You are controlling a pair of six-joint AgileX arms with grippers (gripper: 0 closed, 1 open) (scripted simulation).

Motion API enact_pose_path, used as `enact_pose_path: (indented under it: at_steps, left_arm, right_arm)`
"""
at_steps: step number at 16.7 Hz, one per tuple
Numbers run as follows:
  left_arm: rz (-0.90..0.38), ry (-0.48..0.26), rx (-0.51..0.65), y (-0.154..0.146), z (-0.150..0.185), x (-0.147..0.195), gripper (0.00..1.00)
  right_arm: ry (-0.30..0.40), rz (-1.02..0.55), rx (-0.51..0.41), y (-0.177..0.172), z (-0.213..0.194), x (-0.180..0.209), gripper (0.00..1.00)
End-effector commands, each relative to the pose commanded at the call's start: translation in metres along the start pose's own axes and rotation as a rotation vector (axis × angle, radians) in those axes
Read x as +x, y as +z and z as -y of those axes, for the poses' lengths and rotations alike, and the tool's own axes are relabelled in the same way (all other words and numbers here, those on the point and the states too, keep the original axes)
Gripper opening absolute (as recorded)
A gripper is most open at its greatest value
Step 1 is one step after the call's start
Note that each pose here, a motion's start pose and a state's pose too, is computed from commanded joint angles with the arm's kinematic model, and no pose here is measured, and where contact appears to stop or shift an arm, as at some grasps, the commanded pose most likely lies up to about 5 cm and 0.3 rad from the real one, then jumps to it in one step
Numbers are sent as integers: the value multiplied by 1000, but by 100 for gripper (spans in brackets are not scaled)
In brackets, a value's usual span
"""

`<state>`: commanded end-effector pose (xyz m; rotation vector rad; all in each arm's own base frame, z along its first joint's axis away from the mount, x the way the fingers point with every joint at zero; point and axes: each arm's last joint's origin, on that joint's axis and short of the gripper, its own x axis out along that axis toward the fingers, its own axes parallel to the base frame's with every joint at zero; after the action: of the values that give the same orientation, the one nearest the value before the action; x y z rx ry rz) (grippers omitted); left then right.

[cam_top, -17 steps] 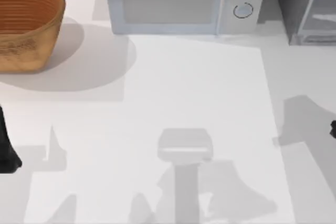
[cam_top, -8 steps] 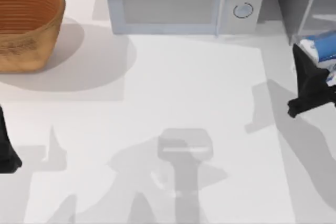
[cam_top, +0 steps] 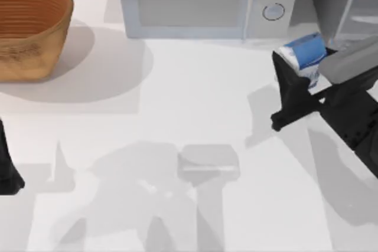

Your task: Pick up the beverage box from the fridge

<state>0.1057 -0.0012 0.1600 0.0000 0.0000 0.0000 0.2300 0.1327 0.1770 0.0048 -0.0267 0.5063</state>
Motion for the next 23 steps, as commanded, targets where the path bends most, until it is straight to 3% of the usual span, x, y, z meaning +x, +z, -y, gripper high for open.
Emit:
enact_pose_path:
  at_steps: [15,23]
  left_arm:
    - [0,0,0,0,0,0,100]
    - [0,0,0,0,0,0,100]
  right_arm:
    - [232,-13,9,-100,-78,44,0]
    - [260,-17,13,-116,-88,43,0]
